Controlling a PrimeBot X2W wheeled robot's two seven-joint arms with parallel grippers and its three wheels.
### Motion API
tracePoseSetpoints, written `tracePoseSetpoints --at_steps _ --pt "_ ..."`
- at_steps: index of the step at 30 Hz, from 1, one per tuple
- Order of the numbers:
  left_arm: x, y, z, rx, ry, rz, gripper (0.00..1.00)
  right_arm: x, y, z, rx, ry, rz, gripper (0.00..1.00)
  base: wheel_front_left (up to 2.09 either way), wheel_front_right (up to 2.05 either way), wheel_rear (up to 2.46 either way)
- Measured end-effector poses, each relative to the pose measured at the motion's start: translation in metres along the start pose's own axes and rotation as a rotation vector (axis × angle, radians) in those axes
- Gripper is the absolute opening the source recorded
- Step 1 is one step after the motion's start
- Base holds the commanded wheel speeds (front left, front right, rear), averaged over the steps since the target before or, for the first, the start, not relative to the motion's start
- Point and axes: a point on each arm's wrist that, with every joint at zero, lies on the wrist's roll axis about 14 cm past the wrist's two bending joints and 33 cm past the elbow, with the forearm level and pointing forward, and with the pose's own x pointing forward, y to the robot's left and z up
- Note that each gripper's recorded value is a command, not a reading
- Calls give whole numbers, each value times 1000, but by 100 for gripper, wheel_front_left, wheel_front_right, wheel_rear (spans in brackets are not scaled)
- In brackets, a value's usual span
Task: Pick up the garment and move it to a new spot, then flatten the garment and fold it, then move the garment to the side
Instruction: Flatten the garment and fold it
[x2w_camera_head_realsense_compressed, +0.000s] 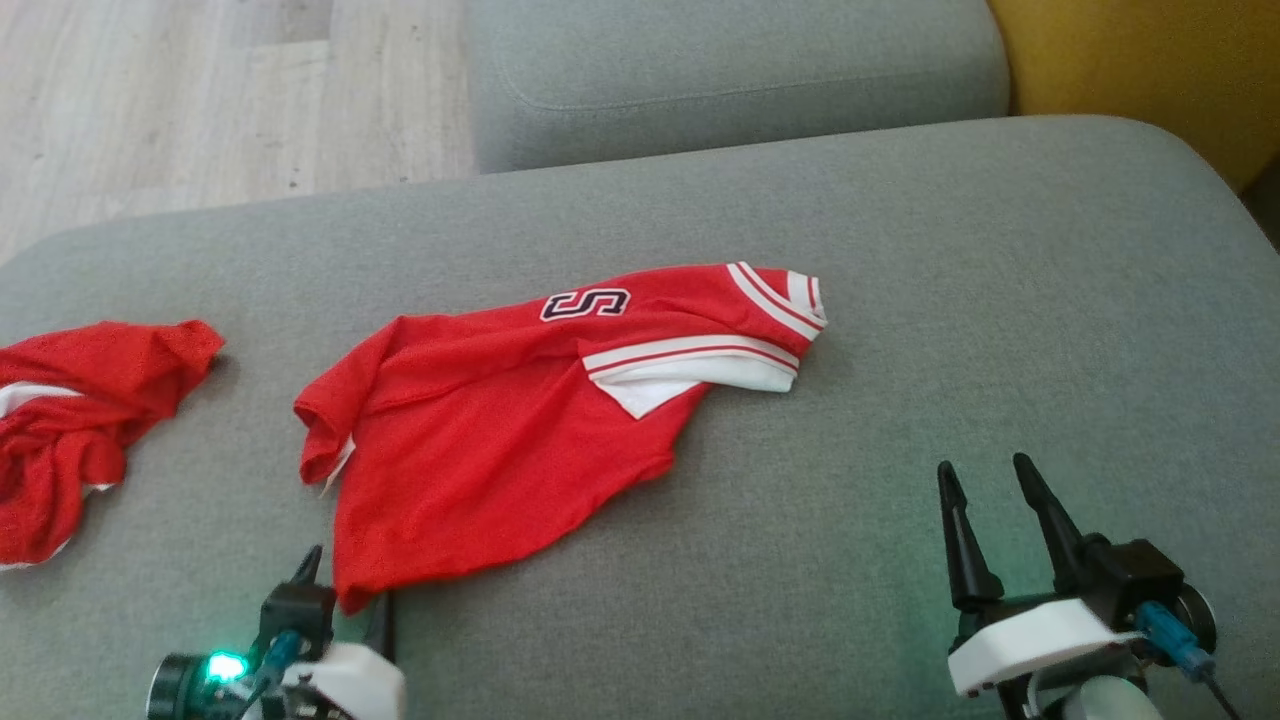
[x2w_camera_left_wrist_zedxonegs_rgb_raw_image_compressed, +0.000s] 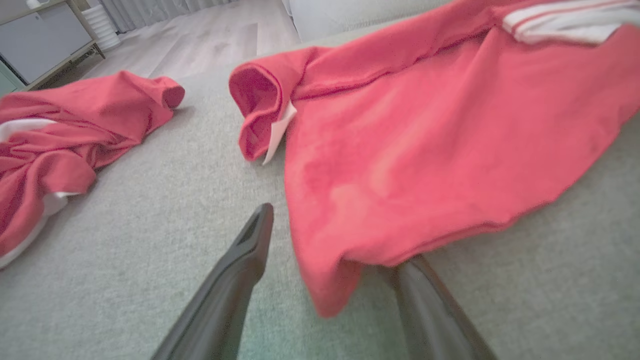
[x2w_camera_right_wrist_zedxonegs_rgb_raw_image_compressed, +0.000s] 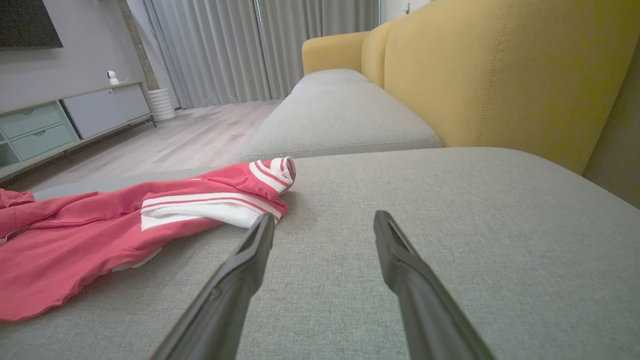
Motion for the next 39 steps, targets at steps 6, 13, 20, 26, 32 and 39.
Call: tracePoseSetpoints --at_steps 6,13,20,26,32,39 --pt "-3 -5 40 -48 -137 -2 100 4 4 4 -2 -12 16 100 0 0 0" --pt "-25 -16 52 -129 -211 7 100 17 15 -2 -18 15 55 100 0 0 0" --pt "-48 -2 30 -187 -180 91 100 68 33 25 -62 -40 114 100 0 0 0" --pt "-60 17 35 -241 -210 170 100 89 39 -7 -77 86 127 100 0 0 0" --pt "-67 25 37 -287 -223 218 100 120 43 -30 -89 193 120 100 0 0 0" --pt "-69 26 27 -319 -191 248 100 151 51 -55 -56 306 119 100 0 0 0"
